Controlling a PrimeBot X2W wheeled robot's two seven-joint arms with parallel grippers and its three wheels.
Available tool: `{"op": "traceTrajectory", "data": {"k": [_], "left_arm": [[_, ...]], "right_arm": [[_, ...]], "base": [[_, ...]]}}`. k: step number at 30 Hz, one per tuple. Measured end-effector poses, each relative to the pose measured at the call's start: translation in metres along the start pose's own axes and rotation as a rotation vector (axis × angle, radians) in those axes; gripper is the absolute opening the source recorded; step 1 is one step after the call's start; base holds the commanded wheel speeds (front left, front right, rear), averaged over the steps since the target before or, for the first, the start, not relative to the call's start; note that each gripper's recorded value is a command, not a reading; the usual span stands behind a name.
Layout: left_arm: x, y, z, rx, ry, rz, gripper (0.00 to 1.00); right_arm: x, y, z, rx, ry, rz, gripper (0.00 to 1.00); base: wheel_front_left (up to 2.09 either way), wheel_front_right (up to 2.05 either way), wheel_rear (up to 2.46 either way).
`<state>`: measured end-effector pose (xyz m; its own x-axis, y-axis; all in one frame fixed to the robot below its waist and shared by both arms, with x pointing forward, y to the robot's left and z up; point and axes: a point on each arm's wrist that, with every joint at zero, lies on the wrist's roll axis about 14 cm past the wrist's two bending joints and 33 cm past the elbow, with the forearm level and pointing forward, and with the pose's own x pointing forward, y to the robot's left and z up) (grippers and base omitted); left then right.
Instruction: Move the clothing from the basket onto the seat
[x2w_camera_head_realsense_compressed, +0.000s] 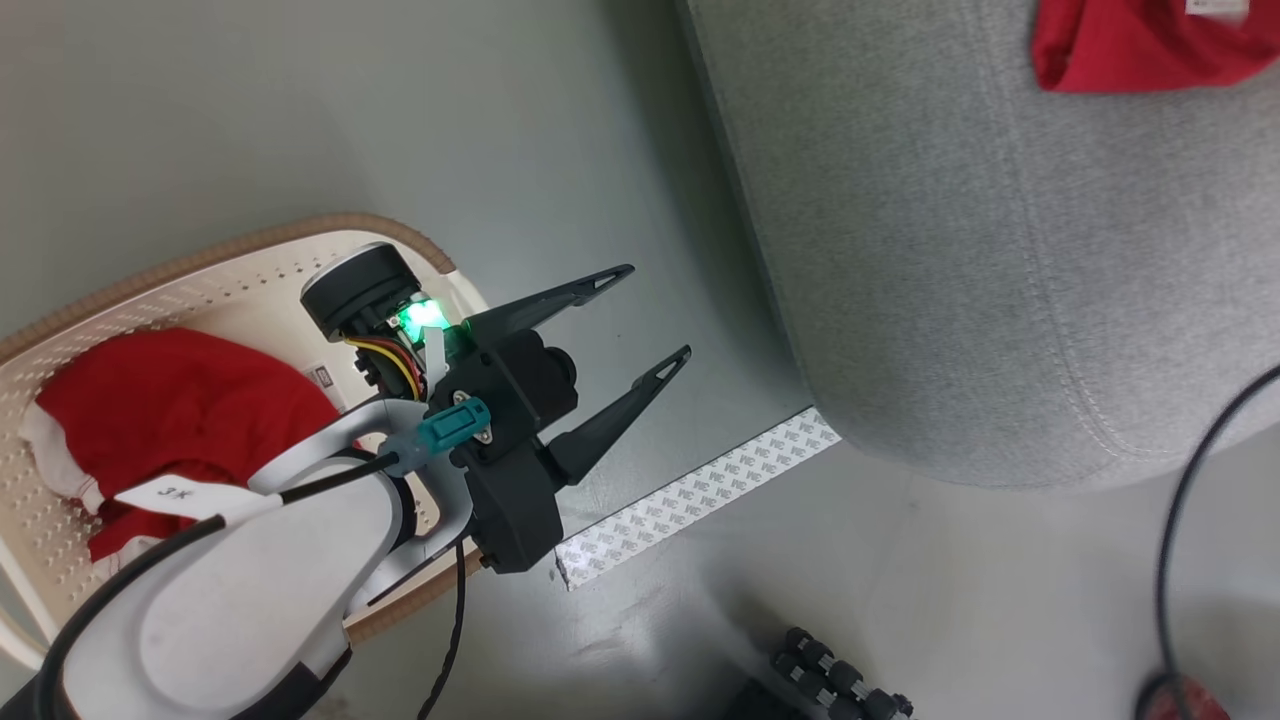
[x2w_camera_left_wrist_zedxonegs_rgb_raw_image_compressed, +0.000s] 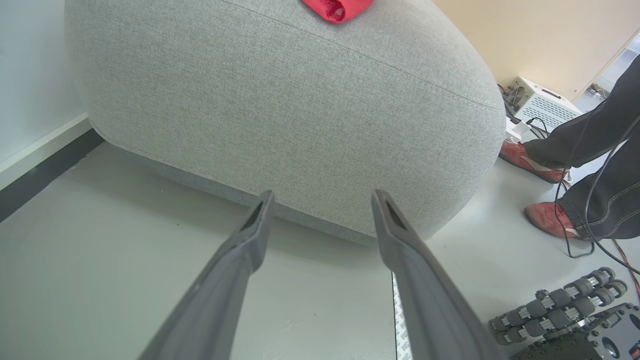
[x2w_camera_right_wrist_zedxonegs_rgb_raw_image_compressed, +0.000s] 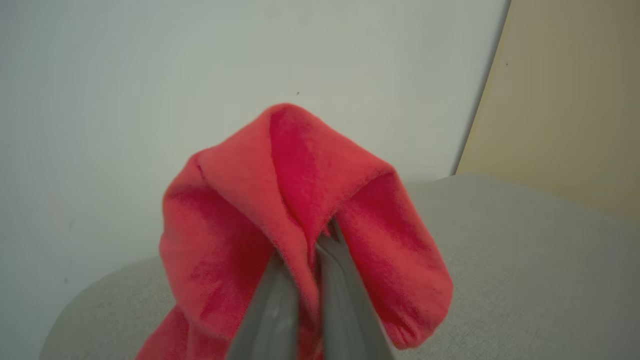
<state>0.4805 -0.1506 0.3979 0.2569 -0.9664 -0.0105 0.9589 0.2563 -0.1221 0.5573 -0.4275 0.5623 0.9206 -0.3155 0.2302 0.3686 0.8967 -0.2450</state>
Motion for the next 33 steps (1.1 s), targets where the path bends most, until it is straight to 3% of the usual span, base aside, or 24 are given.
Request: {"op": "traceTrajectory", "data": {"k": [3,12,14,15,24,33], "left_arm": [[-0.003,0.000,-0.004,-0.004,0.013,0.004,1.00],[-0.009,0.006,-0.002,0.005,0.022,0.030,1.00],[-0.009,0.007,0.001,0.007,0.019,0.036,1.00],[-0.009,0.007,0.002,0.008,0.016,0.037,1.00],[-0.015,0.013,0.021,-0.018,-0.026,0.117,1.00],[-0.040,0.023,0.043,-0.054,-0.073,0.282,1.00]], "right_arm": [[-0.007,0.008,-0.042,0.058,0.113,-0.020,0.00],[-0.030,0.024,-0.104,0.095,0.326,0.005,0.00],[-0.029,0.020,-0.102,0.082,0.331,0.007,0.84],[-0.028,0.017,-0.099,0.077,0.325,0.005,1.00],[-0.041,0.024,-0.070,0.004,0.255,0.074,1.00],[-0.104,0.068,-0.057,0.083,0.253,0.176,1.00]], "base": [[0.00,0.00,0.00],[0.00,0.00,0.00],[0.00,0.00,0.00],[0.00,0.00,0.00],[0.00,0.00,0.00],[0.00,0.00,0.00]]}}
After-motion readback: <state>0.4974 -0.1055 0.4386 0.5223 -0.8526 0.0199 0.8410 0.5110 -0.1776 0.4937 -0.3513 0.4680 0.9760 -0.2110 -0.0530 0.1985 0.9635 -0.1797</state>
